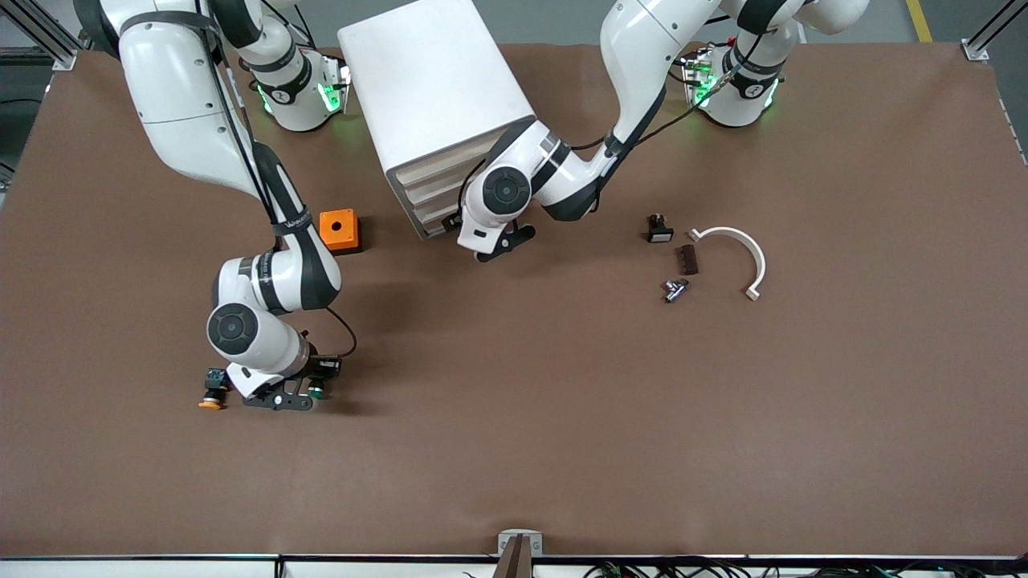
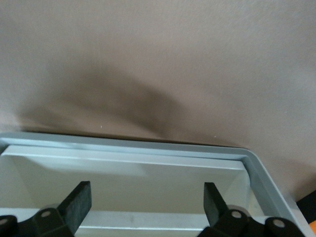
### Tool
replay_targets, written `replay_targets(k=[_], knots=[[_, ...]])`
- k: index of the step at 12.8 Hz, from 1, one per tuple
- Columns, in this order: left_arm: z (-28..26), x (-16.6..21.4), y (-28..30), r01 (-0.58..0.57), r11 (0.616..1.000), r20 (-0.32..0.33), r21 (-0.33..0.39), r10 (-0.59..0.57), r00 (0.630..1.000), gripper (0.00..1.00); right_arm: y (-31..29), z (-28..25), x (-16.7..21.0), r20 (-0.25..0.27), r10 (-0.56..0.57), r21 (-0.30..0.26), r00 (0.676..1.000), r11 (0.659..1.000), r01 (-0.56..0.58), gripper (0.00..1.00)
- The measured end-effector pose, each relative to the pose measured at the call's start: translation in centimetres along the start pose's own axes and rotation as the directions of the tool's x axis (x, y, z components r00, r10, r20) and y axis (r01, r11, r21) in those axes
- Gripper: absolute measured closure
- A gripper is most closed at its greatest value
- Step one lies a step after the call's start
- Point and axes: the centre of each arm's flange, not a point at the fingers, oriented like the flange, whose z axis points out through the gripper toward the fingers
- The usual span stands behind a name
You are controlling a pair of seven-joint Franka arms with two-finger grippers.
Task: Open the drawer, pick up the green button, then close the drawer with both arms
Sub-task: 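Lower the button with the right gripper while the left gripper shuts the drawer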
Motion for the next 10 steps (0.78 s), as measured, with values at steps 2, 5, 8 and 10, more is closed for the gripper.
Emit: replay_targets(k=[2, 5, 8, 10], knots=[[0.3, 0.0, -0.2, 0.018, 1.000, 0.020, -0.003, -0.018, 1.000, 0.00, -0.2, -0.4, 0.3, -0.011, -0.003, 0.004, 1.000, 1.000, 0.003, 0.19], [0.2, 0.1, -0.2, 0.020, 1.000, 0.022, -0.004, -0.020, 1.000, 0.00, -0.4, -2.8, 1.0, -0.014, -0.009, 0.008, 1.000, 1.000, 0.009, 0.00], [-0.2, 0.4, -0.1, 0.024, 1.000, 0.020, -0.013, -0.024, 1.000, 0.00, 0.2, -8.2, 1.2, 0.013, -0.024, 0.001, 1.000, 1.000, 0.024, 0.00], [-2.4, 1.8, 0.2, 0.043, 0.998, 0.015, -0.051, -0.042, 0.999, 0.00, 2.1, -12.9, 1.2, 0.035, -0.040, -0.006, 0.999, 0.999, 0.040, 0.00]])
